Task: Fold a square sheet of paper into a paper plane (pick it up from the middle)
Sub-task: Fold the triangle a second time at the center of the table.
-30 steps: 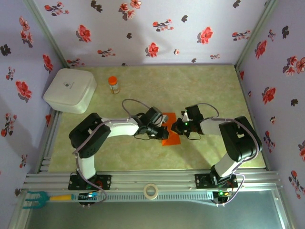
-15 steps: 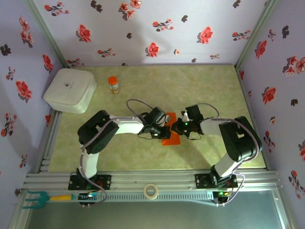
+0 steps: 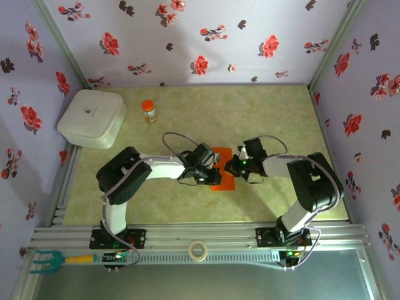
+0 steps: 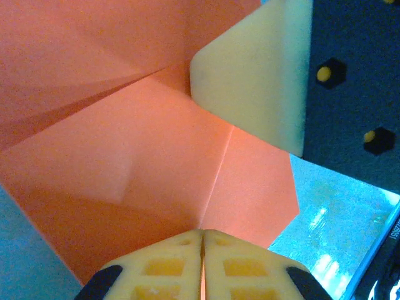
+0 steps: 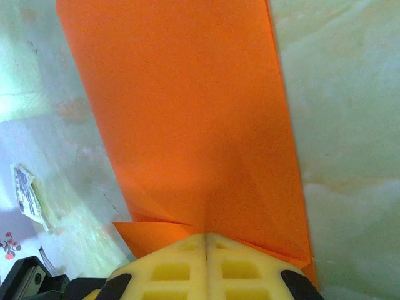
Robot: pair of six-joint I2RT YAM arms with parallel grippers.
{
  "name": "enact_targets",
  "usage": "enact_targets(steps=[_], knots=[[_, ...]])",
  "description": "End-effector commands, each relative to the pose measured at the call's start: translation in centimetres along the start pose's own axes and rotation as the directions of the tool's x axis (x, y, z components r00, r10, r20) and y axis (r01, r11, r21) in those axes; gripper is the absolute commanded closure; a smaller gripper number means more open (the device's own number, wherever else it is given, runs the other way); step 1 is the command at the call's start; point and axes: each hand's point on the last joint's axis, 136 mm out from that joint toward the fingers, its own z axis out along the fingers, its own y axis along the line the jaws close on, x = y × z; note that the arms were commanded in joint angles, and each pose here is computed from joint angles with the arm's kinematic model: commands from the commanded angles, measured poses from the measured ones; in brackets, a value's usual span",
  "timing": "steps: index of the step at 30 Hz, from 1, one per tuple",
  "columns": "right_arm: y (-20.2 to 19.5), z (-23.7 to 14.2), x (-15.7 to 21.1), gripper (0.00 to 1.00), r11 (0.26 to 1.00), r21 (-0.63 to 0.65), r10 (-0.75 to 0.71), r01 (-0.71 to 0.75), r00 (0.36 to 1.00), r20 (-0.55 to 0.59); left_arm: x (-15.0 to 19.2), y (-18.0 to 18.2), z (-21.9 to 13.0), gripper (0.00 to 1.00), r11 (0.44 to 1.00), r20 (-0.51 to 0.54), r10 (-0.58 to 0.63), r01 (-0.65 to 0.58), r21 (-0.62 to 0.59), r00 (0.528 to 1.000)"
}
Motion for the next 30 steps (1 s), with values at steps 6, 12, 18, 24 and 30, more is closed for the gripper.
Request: enact_targets(steps=[6,12,18,24,30], knots=[[2.3,-2.1,-0.2,1.0,0.999,-0.03,-0.04,0.041,0.999,0.026,2.3,1.5,0.0,0.92,0.998,-0.072,-0.006,0.001,-0.069,0.997],[1.5,-1.4,1.6,1.0,1.0,-0.027,-0.008,0.008,1.0,-0.016,2.1,1.3,0.1,0.92,0.998,-0.063,-0.003,-0.001,-0.065,0.998],[-0.3,0.1,2.4,1.0,1.0,0.014,0.025,-0.024,0.998,-0.053,1.9,1.1,-0.1,0.92,0.998,-0.058,0.004,-0.008,-0.06,0.998],[-3.7,0.2,2.4,1.0,0.986,0.166,0.034,-0.027,0.999,-0.039,2.4,0.9,-1.1,0.9,0.998,-0.061,0.011,-0.014,-0.062,0.998],[-3.9,0.2,2.3,1.0,0.985,0.167,0.035,-0.028,0.999,-0.04,4.3,2.3,-1.7,0.91,0.996,-0.092,0.0,-0.008,-0.087,0.996]])
